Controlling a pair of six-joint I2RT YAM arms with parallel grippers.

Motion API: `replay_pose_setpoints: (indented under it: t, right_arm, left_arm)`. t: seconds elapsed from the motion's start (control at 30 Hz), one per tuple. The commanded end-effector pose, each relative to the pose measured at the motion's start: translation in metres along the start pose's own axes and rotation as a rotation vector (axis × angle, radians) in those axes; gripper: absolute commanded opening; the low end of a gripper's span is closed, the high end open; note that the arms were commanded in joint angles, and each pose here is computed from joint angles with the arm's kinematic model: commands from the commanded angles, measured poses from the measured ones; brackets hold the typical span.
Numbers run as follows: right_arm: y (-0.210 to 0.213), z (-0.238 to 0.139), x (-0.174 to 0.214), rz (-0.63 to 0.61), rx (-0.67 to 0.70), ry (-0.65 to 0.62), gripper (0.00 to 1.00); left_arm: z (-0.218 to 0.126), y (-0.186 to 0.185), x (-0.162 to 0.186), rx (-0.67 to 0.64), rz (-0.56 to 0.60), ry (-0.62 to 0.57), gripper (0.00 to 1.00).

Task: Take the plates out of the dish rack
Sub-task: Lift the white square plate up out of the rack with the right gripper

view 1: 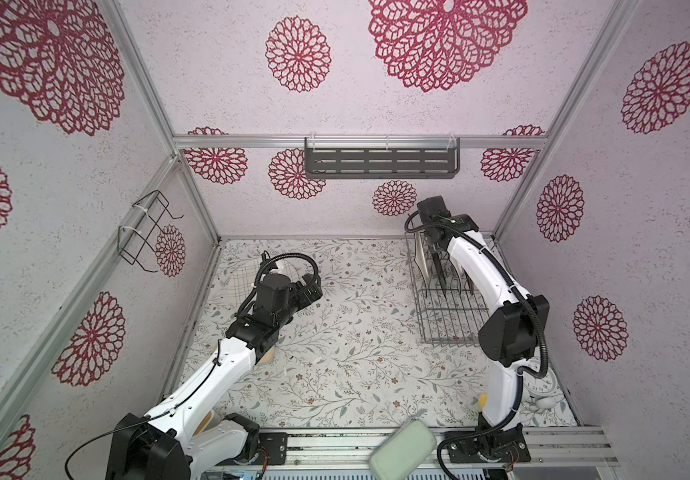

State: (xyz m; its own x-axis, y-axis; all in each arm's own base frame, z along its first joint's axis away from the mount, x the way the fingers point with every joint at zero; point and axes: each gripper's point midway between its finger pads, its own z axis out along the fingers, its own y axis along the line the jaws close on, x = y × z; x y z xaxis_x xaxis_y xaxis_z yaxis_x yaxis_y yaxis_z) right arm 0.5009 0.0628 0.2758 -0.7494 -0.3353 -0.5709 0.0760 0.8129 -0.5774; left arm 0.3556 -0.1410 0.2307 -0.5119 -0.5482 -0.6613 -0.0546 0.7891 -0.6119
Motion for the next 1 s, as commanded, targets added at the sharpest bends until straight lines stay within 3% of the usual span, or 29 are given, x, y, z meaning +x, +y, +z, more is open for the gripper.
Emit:
replay_pose_setpoints:
  t: [0.0, 0.97]
  right_arm:
    - [-0.073, -0.066, -0.037, 0.170, 0.123, -0.189, 0.00]
    - [-0.100, -0.144, -0.052, 0.212, 0.142, -0.360, 0.00]
  left_arm:
    - [-0.005, -0.012, -0.008, 0.024, 0.017, -0.022, 0.99]
    - [-0.009, -0.024, -0.007, 0.043, 0.033, -0.022, 0.99]
